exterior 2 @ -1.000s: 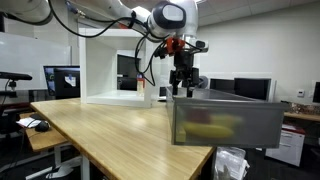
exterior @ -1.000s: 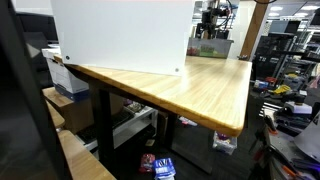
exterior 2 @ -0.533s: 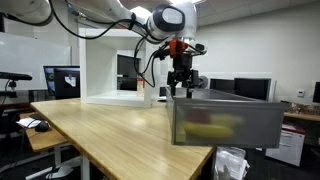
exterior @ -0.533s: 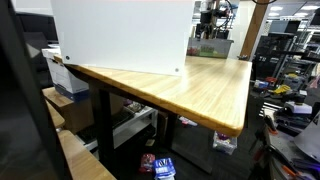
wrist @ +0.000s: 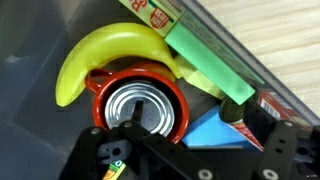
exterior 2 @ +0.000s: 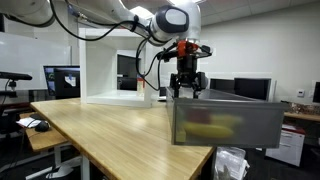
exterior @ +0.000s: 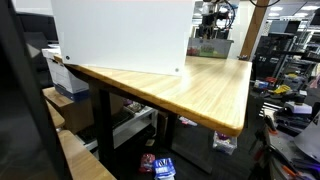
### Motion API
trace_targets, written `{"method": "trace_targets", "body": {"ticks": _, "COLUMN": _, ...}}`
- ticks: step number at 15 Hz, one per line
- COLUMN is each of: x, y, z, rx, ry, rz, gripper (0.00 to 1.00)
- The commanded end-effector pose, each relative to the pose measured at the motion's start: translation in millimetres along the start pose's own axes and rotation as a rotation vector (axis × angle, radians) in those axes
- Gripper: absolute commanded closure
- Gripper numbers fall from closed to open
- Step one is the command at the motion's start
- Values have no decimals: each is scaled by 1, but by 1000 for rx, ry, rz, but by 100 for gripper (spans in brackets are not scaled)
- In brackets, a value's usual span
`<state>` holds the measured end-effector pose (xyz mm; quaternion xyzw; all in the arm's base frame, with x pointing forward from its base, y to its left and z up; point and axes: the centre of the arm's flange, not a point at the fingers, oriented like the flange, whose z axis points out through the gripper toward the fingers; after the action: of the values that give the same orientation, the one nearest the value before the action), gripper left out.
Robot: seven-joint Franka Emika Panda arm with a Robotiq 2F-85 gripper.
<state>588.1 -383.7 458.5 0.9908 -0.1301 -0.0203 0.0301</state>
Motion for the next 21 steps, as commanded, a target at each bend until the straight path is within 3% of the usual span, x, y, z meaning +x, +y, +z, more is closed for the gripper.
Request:
{"method": "trace_targets", "body": {"ticks": 1, "x": 2, "y": 22, "z": -3, "rx": -19, "ry": 10, "rz": -49, "gripper": 0}}
{"method": "trace_targets", "body": {"ticks": 7, "x": 0, "y": 36, "z": -21, "rx": -22, "ry": 35, "rz": -74, "gripper": 0}}
{"method": "trace_targets", "body": {"ticks": 15, "x": 4, "y": 14, "z": -21, "rx": -9, "ry": 38, "rz": -120, "gripper": 0}}
{"method": "trace_targets", "body": {"ticks": 18, "x": 8, "y": -2, "z": -18, "rx": -3, "ry": 37, "rz": -138, "gripper": 6}}
{"method": "trace_targets", "body": {"ticks": 19, "x": 9, "y": -8, "z": -16, "rx": -5, "ry": 38, "rz": -146, "gripper": 19}}
{"method": "trace_targets", "body": {"ticks": 21, "x": 11, "y": -16, "z": -14, "rx": -2, "ry": 36, "rz": -157, "gripper": 13}}
